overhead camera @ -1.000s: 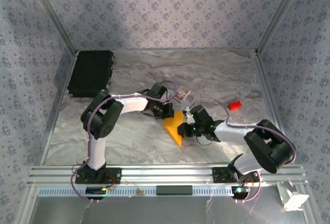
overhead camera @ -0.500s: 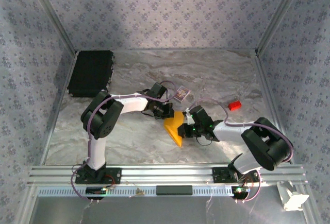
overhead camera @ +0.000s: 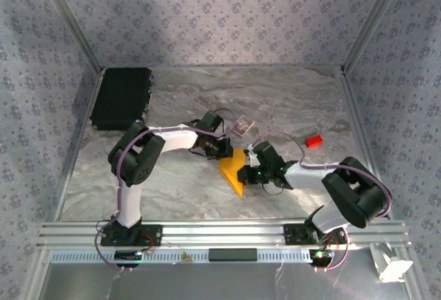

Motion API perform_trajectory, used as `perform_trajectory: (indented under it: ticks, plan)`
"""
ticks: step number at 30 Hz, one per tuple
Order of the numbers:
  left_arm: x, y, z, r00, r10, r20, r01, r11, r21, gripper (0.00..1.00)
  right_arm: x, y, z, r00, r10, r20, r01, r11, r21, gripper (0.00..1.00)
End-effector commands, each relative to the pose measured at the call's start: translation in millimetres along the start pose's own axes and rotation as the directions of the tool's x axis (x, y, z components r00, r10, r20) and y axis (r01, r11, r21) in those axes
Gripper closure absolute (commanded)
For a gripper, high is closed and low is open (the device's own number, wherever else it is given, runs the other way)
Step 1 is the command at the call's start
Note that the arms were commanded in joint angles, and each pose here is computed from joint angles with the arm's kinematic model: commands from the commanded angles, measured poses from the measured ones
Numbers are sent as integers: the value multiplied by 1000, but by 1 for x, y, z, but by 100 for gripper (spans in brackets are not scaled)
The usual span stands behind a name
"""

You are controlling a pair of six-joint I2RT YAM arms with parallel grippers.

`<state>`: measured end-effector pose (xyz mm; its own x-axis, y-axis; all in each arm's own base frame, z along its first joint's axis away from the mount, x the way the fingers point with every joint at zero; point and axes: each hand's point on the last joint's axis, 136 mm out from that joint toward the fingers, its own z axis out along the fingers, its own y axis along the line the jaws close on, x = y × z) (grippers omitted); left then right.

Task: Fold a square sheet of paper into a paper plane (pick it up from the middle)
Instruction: Third fold the triangle at the center of the table.

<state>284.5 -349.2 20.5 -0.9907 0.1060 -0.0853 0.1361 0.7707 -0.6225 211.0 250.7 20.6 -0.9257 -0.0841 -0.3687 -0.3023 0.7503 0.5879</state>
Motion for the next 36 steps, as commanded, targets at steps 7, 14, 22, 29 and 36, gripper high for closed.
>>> perform_trajectory:
  ticks: [7,14,22,29,36]
  plan:
    - [-11,-11,-25,994,37,103,-33,999,-39,71,3,-12,5,1000,0,-24,1,999,51,99]
    - [-2,-15,-60,979,10,205,-6,1000,-21,69,0,-14,6,1000,-2,-26,3,999,50,100]
    - [33,-25,-67,974,-135,184,95,972,215,84,-3,-13,6,1000,2,-30,-1,999,41,100]
    - [51,-35,-51,972,-196,131,149,942,300,89,-3,-13,6,999,5,-35,-4,999,43,99]
    - [54,-27,-36,956,-266,127,217,926,309,95,-2,-15,6,999,13,-31,-12,999,49,99]
